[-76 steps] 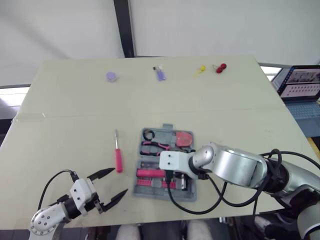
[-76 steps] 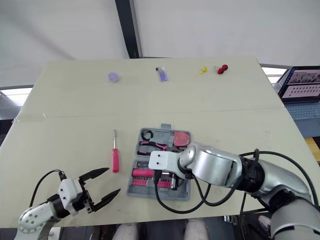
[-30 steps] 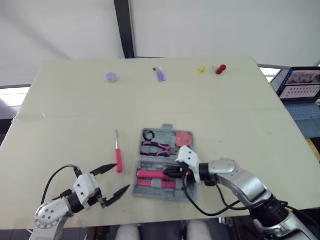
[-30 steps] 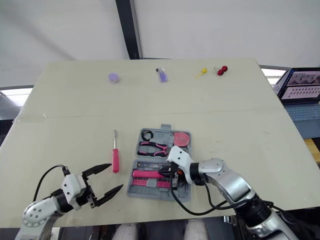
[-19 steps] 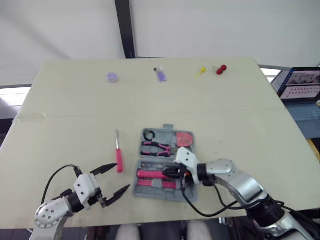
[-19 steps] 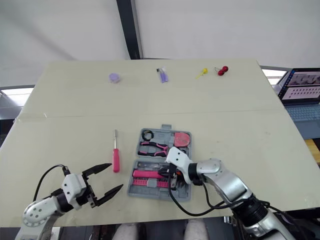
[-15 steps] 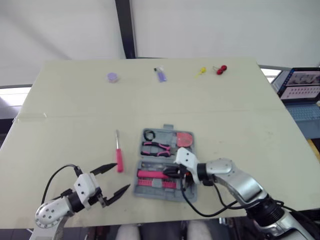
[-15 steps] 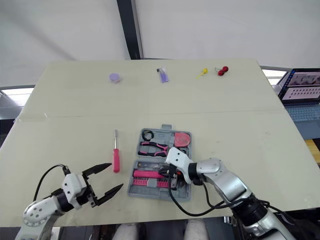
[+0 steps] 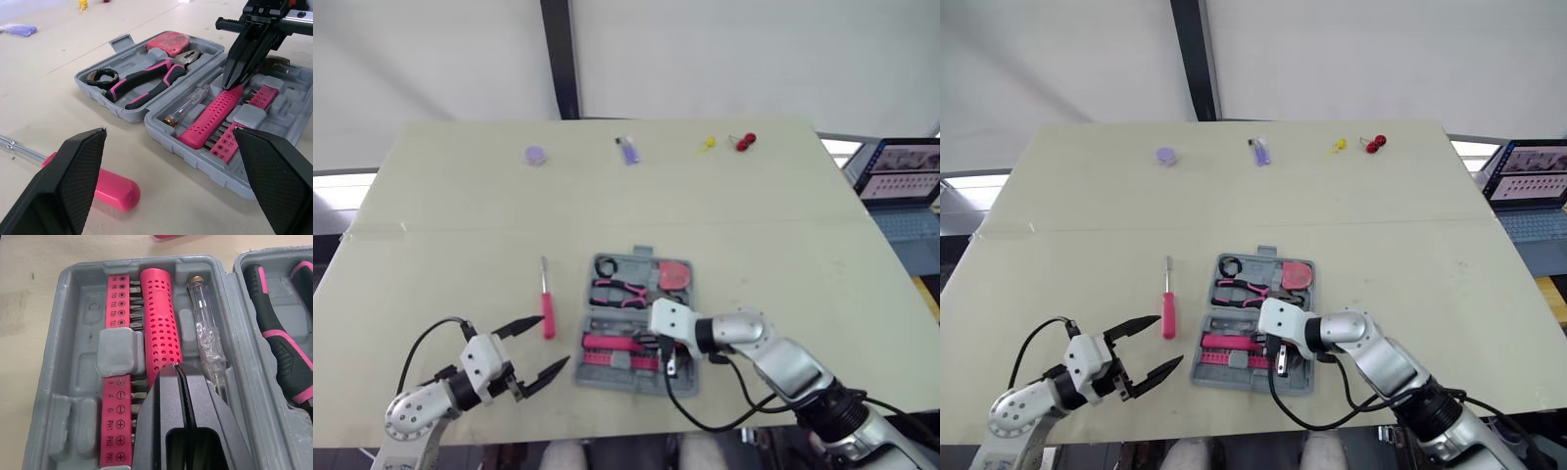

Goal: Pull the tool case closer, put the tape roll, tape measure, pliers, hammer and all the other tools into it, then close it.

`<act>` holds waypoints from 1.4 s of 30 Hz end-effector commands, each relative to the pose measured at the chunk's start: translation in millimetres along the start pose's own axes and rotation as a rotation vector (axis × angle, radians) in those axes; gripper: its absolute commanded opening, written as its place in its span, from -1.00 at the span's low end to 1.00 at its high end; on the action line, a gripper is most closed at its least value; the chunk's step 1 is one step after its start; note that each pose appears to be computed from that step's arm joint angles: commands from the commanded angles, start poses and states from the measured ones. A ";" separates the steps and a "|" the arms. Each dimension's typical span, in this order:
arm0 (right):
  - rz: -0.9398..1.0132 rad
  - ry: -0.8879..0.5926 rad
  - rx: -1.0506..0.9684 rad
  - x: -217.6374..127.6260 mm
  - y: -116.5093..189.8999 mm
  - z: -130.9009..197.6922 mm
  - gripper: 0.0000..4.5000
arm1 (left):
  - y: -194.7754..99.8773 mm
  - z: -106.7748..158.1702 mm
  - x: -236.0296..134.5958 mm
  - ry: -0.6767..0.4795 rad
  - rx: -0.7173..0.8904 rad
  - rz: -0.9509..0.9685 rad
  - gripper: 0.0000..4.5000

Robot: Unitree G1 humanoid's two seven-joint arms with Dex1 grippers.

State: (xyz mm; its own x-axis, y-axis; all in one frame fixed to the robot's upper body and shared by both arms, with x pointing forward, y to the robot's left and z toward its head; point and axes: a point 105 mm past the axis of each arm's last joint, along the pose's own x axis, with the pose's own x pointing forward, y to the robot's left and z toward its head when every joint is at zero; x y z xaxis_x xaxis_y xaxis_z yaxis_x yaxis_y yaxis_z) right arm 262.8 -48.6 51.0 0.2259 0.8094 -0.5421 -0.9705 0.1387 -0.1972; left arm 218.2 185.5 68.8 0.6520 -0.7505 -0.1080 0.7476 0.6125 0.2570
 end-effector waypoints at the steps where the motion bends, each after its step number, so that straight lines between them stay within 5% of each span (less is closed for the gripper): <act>1: 0.037 0.206 0.120 5.8 14.7 -59.3 -0.98 | 2.5 4.2 3.8 -0.008 0.027 -0.009 1.00; 10: 0.050 0.292 -0.005 7.3 14.1 -78.5 -0.98 | 8.4 6.0 9.2 -0.020 0.047 -0.003 1.00; 24: -0.020 -0.101 0.105 -10.4 -18.8 -1.6 -0.98 | 9.7 5.4 8.1 -0.016 0.048 -0.010 1.00; 42: 0.072 -0.104 0.177 -5.4 0.8 2.9 -0.98 | 8.8 4.9 9.0 -0.013 0.045 -0.021 1.00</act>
State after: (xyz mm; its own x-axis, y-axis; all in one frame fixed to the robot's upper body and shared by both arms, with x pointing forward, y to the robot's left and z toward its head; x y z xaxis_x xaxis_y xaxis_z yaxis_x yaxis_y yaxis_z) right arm 269.6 -56.5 56.0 0.1931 0.8615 -0.4696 -0.9780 0.2076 -0.0213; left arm 232.4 183.5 72.9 0.6424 -0.7593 -0.1036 0.7499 0.5949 0.2894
